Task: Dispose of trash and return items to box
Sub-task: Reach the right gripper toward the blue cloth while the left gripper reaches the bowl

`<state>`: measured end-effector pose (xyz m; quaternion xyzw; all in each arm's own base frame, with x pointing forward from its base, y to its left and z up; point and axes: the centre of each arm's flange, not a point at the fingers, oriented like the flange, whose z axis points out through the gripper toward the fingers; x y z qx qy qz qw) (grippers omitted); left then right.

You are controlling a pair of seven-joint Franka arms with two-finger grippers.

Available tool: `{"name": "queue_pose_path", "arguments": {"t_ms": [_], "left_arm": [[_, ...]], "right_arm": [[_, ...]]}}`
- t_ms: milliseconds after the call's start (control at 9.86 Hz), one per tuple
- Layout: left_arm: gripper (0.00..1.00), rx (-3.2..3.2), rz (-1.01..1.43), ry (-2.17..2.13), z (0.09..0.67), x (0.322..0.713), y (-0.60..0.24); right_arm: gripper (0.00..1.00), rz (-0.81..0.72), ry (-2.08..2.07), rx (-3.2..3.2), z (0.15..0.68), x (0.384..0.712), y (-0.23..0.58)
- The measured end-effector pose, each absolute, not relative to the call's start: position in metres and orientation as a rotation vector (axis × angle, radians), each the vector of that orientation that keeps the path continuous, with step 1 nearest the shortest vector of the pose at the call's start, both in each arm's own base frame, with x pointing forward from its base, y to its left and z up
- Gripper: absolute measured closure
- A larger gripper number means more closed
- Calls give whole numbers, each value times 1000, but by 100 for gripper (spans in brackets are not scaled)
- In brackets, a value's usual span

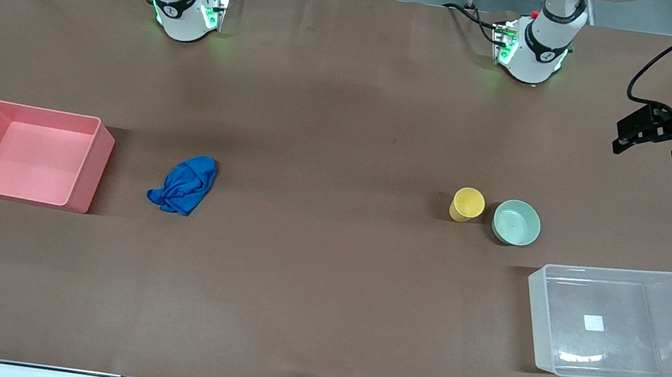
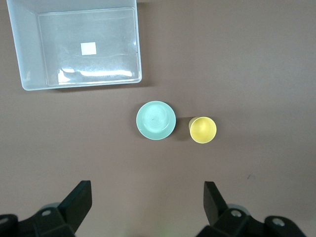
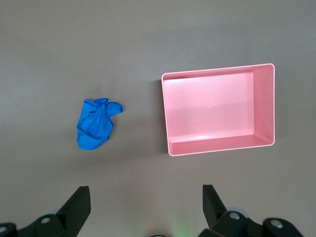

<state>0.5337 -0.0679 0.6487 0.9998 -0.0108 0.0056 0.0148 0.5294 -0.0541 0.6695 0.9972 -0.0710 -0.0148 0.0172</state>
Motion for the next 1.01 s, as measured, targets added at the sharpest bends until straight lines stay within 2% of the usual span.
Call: {"name": "queue_pose_path", "arguments": {"t_ms": [710,913,1014], "left_arm": [[0,3108,42,-30,640,545,-68],[1,3108,24,-28,620,554,-68],[2,3109,14,-25,601,559,-68]], "right_arm": [[0,-87,-191,3104,658,531,-48],[0,-127,-88,3111,617,550,-7],[0,-131,-64,3111,579,565,24]]}}
